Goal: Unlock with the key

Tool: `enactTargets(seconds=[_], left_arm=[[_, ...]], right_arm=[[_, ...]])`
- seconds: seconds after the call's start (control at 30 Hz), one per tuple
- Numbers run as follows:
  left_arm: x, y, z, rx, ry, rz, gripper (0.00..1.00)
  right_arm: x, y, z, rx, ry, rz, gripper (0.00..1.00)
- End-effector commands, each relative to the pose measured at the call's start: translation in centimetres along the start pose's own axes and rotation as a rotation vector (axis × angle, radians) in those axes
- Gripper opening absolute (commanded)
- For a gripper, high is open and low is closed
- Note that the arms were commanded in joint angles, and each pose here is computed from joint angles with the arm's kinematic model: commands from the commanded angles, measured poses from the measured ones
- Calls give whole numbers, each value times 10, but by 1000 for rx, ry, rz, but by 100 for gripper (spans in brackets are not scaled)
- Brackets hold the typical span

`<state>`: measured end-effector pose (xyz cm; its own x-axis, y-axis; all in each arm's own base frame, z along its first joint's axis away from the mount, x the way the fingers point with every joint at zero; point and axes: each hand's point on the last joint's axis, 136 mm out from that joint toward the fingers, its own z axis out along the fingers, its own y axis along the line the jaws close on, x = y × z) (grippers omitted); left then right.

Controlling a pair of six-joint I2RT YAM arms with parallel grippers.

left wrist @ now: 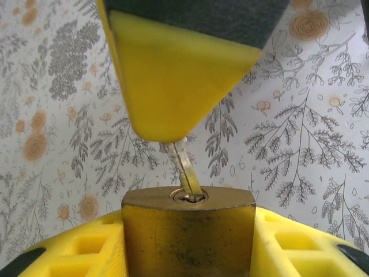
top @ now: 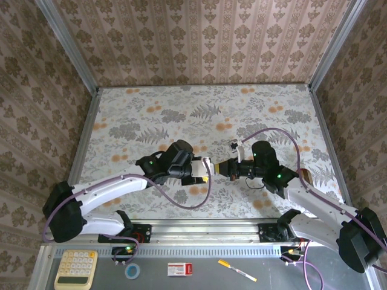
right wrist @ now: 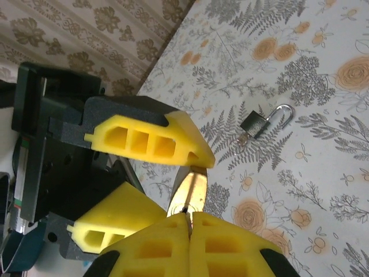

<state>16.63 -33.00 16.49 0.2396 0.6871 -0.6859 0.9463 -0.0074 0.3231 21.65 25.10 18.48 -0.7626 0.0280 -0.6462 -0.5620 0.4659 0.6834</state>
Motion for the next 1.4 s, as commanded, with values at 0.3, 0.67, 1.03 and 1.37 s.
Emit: enactTargets(seconds=[0.3, 0.67, 1.03, 1.37], left_arm=[[-117, 61, -55, -431, -426, 192, 0], [-120, 90, -68, -523, -470, 75, 0], [-95, 82, -50, -518, -417, -12, 0], [-16, 33, 30, -183, -27, -385, 0]], right_arm=[[21, 22, -4, -95, 59, 65, 0], [23, 19, -22, -50, -17, 49, 0], [-28, 21, -50, 26, -278, 35, 0], [-58, -20, -82, 258, -458, 145, 0]])
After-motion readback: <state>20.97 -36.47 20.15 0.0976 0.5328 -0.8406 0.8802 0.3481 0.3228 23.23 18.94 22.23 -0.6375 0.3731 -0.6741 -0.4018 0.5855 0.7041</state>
